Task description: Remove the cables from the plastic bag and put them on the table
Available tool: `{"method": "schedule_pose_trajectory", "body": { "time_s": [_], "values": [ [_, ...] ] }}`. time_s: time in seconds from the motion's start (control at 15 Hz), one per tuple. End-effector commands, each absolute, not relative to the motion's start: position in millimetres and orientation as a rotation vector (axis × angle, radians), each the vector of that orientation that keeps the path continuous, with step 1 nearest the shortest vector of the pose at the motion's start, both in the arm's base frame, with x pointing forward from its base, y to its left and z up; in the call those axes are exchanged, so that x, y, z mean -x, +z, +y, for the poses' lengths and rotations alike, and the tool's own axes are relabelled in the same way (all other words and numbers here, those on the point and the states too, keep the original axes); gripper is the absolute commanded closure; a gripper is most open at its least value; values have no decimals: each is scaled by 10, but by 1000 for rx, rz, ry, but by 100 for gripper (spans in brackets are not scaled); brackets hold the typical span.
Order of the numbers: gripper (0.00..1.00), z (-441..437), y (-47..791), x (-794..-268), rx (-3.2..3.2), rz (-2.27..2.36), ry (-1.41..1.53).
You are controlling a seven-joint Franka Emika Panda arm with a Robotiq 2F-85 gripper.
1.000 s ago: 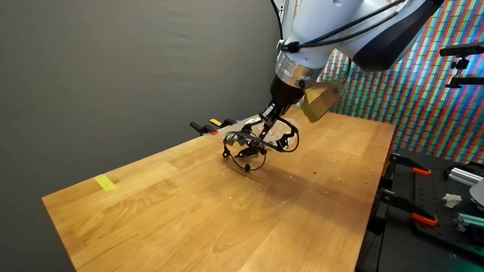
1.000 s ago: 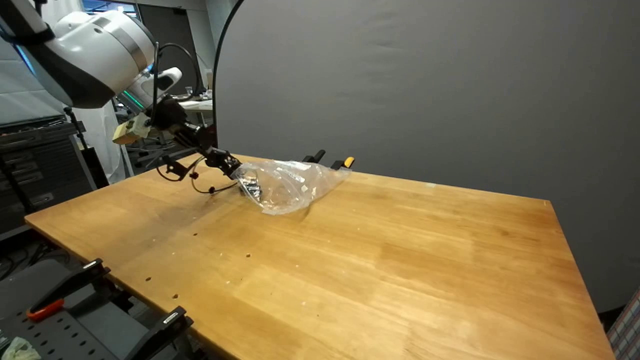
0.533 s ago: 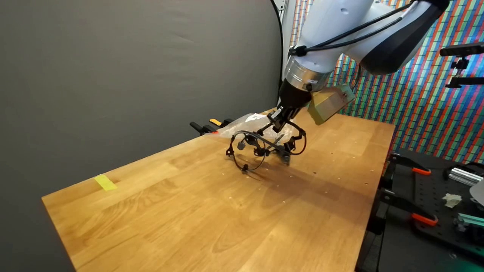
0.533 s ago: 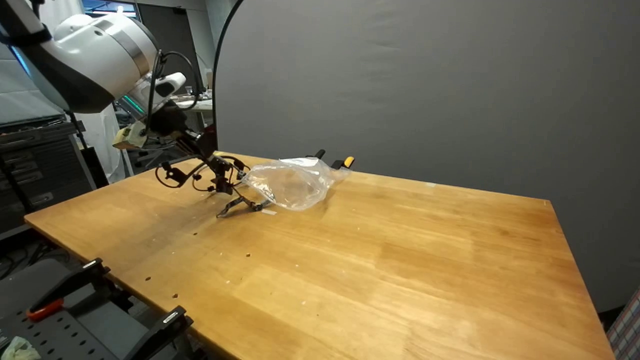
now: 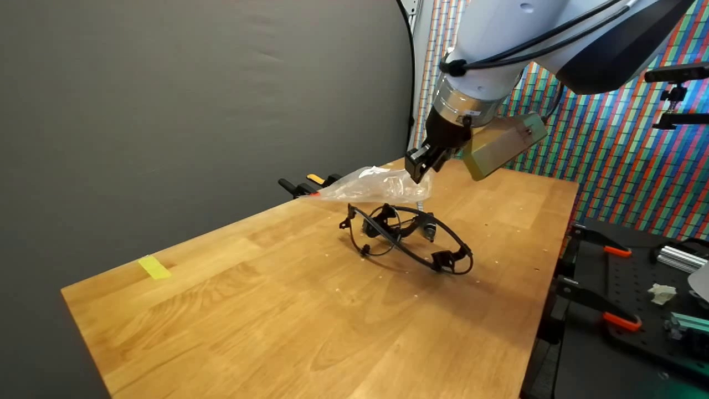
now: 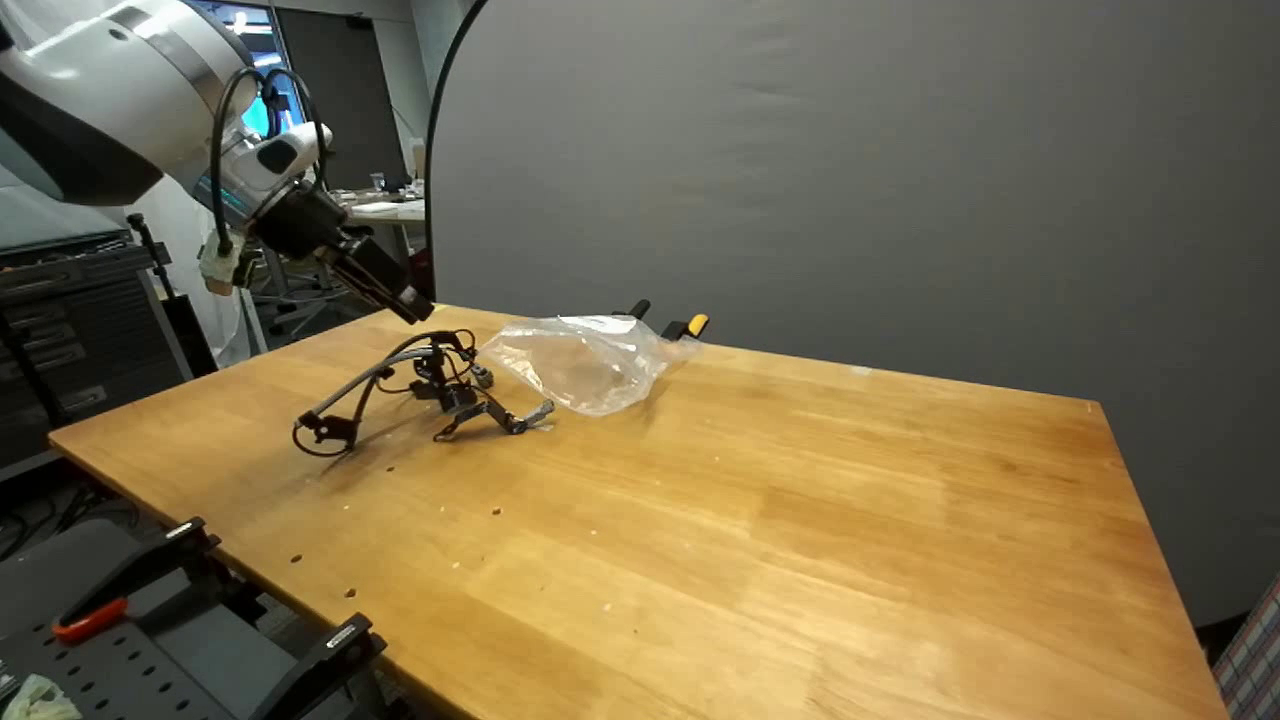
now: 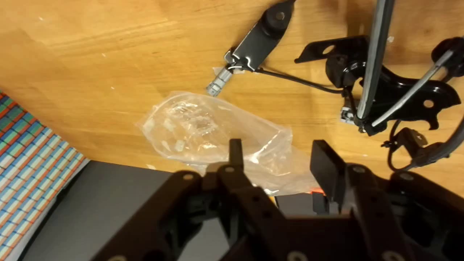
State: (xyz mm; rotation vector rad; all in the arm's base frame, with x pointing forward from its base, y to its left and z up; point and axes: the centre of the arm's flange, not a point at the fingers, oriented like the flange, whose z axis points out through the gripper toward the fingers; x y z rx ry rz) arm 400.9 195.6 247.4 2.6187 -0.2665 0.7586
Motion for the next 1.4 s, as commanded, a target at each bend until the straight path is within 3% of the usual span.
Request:
{"method": "schedule_pose_trajectory", "body": {
  "time_s": [0.0, 0.13, 0.2, 0.8, 1.33],
  "values": [
    [16, 1968, 2633, -3875, -2555, -408, 796],
    [1, 1389, 3121, -3954, -2540, -495, 778],
    [0, 1294, 3253, -3972, -2561, -527, 761],
    [0, 778, 4390, -4259, -2794, -601, 526],
    [0, 688, 4442, -4330, -2865, -583, 441]
  ]
}}
